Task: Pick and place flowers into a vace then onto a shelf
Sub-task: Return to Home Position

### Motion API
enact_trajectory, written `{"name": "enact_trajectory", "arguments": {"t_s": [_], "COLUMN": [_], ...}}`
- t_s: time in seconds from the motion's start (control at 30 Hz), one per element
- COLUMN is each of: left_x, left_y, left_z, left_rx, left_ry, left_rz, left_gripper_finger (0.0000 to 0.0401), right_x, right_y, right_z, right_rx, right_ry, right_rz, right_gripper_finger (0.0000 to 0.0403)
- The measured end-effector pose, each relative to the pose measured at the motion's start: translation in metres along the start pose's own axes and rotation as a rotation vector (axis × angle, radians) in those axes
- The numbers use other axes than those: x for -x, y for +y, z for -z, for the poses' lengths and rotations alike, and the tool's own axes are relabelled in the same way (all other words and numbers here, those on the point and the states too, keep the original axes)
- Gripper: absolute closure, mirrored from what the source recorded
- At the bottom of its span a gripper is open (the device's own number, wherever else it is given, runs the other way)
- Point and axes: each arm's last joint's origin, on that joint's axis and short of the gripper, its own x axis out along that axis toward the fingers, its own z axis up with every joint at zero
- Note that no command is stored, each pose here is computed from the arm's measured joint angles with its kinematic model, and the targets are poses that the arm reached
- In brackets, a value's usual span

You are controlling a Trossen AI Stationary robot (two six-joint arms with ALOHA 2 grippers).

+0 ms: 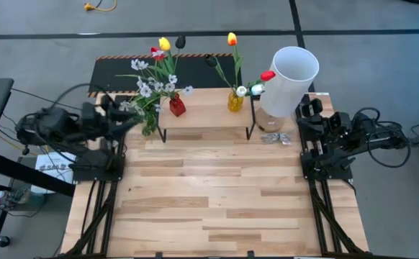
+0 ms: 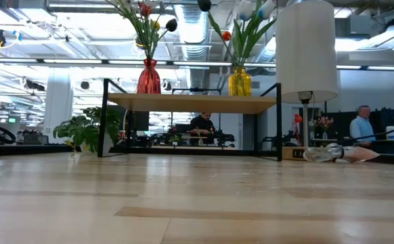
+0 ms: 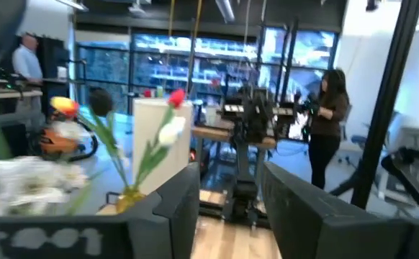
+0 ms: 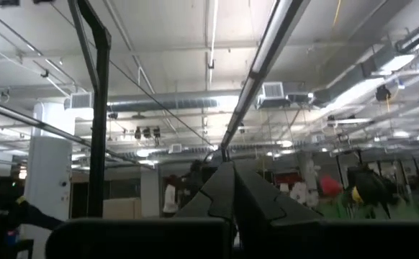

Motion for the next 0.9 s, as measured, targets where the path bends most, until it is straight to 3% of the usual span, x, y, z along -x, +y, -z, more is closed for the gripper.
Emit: {"name": "enact_trajectory", "arguments": {"t_s": [0.47,0.9], "left_x": [0.071,0.105], "left_y": [0.037,0.056], "left_z": [-0.007,0.005], "left_rx": [0.074,0.140], "left_ry": [-0.063,-0.177], "left_rz": [-0.046,-0.041], "left_gripper_finger": [0.0394,0.0400], "right_x": [0.003,0.004], "right_y": [-0.002,-0.002], "right_z": [0.009,0.011], "right_rx": [-0.047,-0.068], "right_ry": [0.113,0.133], "right_rz": [0.072,0.073], "right_gripper_finger": [0.0403,0.0403]}}
